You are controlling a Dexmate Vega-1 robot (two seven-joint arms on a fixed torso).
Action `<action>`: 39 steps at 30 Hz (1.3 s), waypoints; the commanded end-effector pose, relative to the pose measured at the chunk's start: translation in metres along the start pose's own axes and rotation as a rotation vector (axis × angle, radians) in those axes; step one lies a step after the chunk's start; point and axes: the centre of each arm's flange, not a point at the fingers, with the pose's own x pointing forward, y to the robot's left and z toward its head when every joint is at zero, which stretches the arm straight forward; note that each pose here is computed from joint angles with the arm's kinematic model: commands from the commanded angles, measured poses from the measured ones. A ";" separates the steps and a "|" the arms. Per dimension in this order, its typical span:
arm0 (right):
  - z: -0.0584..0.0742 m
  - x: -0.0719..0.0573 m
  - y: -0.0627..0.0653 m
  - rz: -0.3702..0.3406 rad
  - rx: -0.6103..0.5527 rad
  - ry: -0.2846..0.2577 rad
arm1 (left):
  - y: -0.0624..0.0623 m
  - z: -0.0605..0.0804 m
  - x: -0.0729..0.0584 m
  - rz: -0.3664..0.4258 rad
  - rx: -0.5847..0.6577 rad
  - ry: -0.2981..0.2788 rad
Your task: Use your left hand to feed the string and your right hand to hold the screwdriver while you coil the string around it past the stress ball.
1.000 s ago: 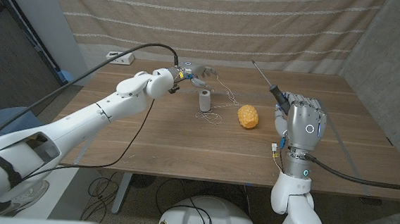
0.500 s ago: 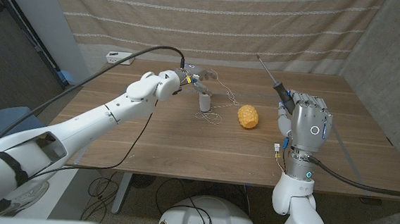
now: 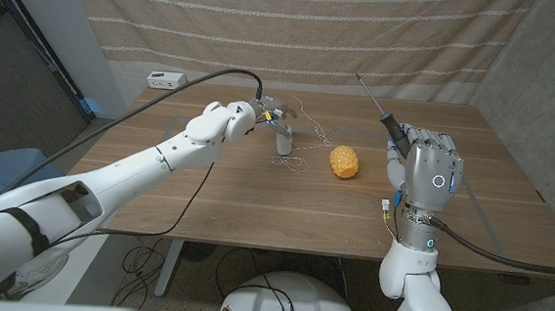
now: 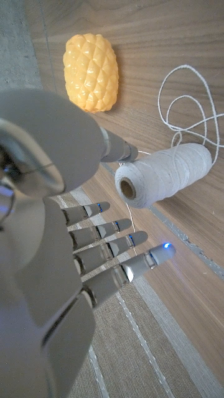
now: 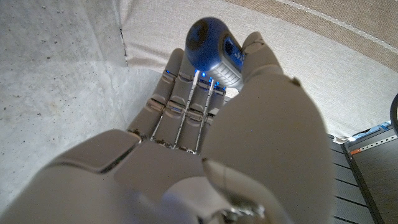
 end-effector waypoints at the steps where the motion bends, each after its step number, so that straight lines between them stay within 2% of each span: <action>1: -0.002 0.000 -0.001 0.002 0.007 -0.003 | -0.017 0.013 0.005 -0.048 0.044 -0.007; 7: -0.002 0.001 -0.001 0.014 0.012 -0.010 | -0.022 0.018 0.003 0.009 0.053 -0.031; 15: -0.003 0.001 -0.001 0.025 0.014 -0.015 | -0.024 0.017 -0.003 0.176 0.045 -0.025; 21: -0.003 0.001 0.000 0.031 0.022 -0.013 | -0.022 0.013 -0.011 0.255 0.013 -0.032; 30: -0.003 0.002 0.009 0.049 0.043 -0.021 | -0.012 -0.005 -0.034 0.397 -0.085 -0.021; 39: 0.000 0.009 0.020 0.080 0.073 -0.046 | -0.008 -0.030 -0.059 0.564 -0.205 0.030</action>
